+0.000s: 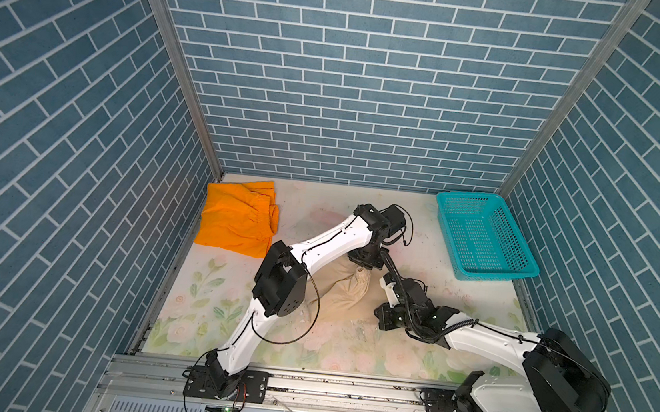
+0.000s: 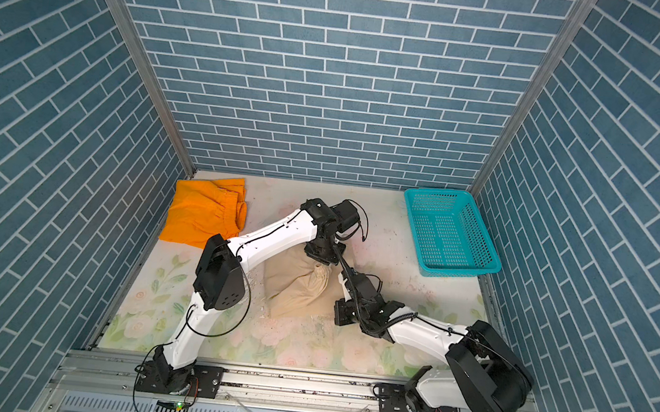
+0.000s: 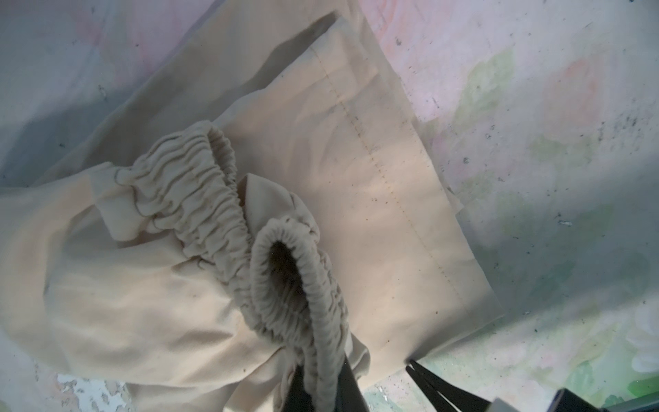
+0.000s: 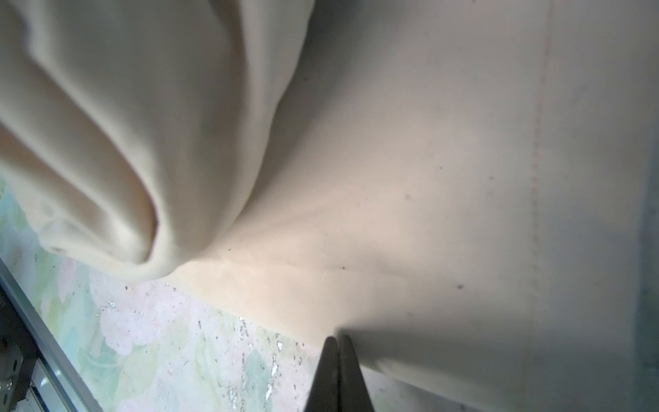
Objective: Fold and stack the shorts
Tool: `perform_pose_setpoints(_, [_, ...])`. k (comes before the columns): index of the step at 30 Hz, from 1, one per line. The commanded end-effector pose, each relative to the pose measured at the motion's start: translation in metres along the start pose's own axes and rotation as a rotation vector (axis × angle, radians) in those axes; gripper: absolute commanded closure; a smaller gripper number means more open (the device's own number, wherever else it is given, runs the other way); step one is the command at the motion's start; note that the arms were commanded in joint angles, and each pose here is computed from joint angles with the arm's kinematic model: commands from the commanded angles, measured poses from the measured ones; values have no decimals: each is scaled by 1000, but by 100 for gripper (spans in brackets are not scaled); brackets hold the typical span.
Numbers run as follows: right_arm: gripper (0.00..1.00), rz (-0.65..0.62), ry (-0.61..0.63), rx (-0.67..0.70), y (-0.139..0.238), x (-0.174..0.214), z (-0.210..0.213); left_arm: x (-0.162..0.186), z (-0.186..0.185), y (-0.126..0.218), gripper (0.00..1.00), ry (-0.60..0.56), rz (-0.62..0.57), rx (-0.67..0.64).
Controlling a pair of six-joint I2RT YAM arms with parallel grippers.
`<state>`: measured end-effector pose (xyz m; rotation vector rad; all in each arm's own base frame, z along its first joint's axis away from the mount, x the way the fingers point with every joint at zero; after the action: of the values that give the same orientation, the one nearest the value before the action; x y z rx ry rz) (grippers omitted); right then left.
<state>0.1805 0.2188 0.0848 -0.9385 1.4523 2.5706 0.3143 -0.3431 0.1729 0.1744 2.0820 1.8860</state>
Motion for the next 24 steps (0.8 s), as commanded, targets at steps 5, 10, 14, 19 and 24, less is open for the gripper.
perform_pose_setpoints(5, [98,-5,-48,-16,-13,2,-2,3,-23,26,100,-80,-88,76])
perform_pose_setpoints(10, [100,19,-66,-39,-22,7,-3,5,-18,43,100,-92,-121,59])
perform_pose_setpoints(14, [100,14,-74,-45,-24,8,-3,6,-24,49,100,-114,-138,110])
perform_pose_setpoints(19, [100,21,-89,-48,-29,12,-5,7,-29,45,100,-132,-133,138])
perform_pose_setpoints(24, [100,21,-106,-55,-31,15,-6,7,-32,39,100,-142,-127,145])
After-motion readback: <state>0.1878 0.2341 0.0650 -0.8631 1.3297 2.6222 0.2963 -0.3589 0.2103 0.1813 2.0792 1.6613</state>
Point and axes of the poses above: each gripper's point midway between its finger pads, its own y axis back along the fingers, its own z axis along the line the jaws close on, x = y × z, the point moved 6 cm from there along y, back along the fingers, and after that the axes turned 3 degrees about y, right-handed, at the moved point
